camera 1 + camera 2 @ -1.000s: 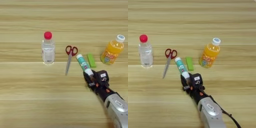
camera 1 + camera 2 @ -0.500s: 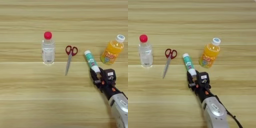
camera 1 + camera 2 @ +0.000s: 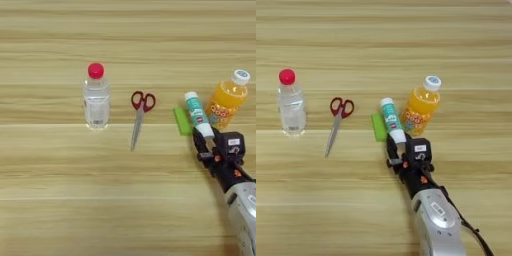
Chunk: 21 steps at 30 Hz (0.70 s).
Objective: Move the objects on the table
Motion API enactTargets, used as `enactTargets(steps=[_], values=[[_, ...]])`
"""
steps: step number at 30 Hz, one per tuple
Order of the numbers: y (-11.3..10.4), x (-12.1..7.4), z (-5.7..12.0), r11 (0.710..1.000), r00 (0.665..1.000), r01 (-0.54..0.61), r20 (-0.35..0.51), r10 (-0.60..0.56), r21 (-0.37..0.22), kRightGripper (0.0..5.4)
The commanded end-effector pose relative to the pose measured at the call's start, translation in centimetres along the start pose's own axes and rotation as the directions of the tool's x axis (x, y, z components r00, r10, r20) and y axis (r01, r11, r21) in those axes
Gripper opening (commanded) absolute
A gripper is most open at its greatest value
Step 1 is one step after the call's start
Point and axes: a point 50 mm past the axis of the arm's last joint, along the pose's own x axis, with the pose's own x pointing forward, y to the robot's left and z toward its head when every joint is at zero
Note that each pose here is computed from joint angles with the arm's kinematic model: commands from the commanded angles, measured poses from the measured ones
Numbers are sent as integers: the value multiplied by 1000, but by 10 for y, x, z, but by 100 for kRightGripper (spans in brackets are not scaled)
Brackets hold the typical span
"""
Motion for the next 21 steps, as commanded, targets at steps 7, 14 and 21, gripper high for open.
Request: enactTargets(steps=[7, 14, 21], values=[[-12, 10, 10, 997, 998, 60, 30, -58, -44, 170], [-13, 10, 0, 997, 997, 61, -42, -63, -54, 170], [-12, 10, -6, 997, 995, 51, -83, -56, -56, 170]])
